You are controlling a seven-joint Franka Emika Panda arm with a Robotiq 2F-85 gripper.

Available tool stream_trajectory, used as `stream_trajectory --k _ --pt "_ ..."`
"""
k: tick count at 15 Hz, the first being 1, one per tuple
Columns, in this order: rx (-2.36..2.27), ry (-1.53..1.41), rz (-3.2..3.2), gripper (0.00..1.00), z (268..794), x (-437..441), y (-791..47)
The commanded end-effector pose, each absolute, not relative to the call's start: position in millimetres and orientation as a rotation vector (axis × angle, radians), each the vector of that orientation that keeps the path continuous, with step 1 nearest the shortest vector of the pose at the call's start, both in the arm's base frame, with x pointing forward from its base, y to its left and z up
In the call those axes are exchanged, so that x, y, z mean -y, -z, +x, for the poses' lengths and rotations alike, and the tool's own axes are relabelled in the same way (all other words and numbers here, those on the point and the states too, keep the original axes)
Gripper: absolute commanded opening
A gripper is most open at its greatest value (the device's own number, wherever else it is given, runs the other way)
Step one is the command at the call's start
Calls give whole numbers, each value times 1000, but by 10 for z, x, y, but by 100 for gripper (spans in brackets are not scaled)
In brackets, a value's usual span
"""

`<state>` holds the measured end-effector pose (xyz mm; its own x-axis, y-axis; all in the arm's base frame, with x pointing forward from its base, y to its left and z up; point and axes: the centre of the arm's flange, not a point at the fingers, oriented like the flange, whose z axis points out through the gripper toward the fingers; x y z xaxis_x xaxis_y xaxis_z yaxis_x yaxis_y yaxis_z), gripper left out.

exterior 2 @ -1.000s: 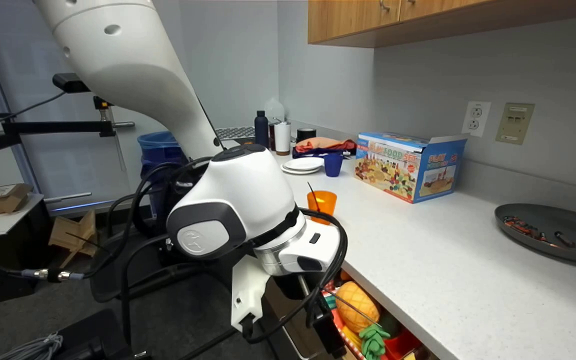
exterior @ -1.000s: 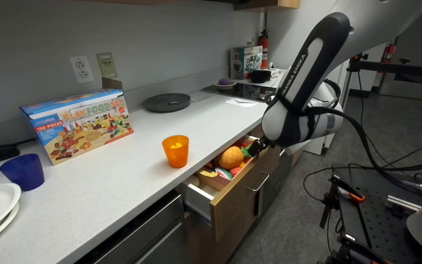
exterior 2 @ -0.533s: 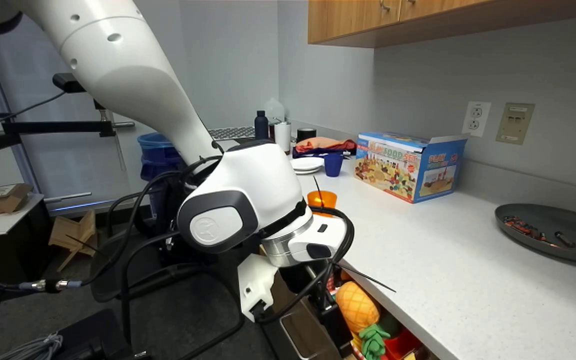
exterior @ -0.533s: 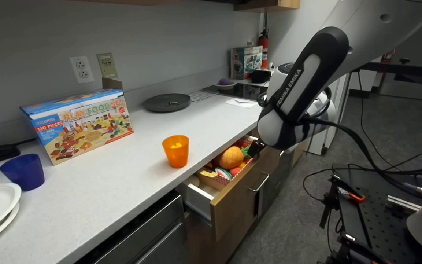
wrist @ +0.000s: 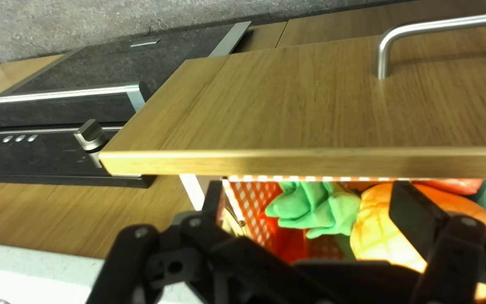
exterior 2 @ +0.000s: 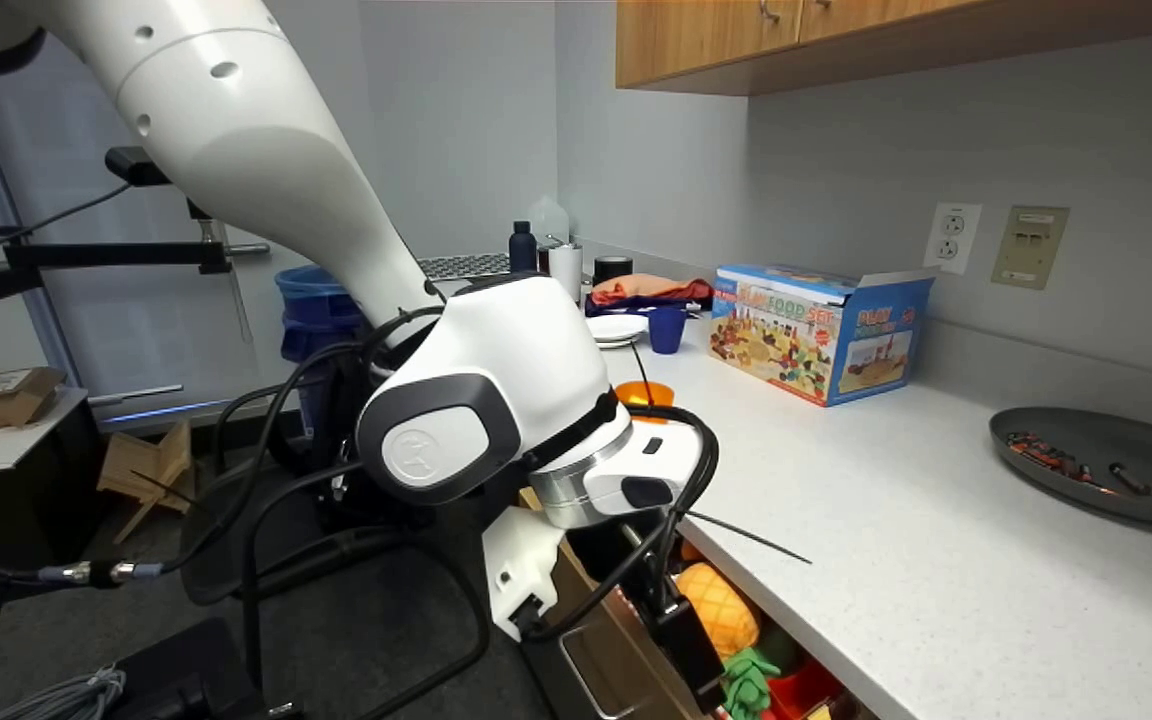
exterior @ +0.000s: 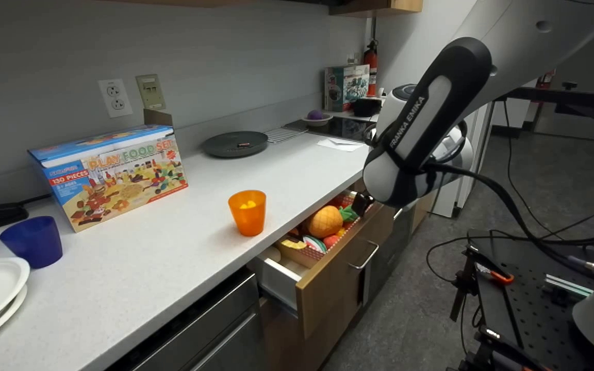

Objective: Open the drawer

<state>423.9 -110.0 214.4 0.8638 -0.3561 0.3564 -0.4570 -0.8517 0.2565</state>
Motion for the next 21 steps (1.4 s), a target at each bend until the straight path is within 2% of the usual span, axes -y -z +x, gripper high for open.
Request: stream_trajectory --k 1,10,21 --pt "492 -451 2648 100 4204 1100 -2548" --pt "276 -635 2790 100 4598 850 -2585" --pt "343 -567 2973 100 4562 701 -2139"
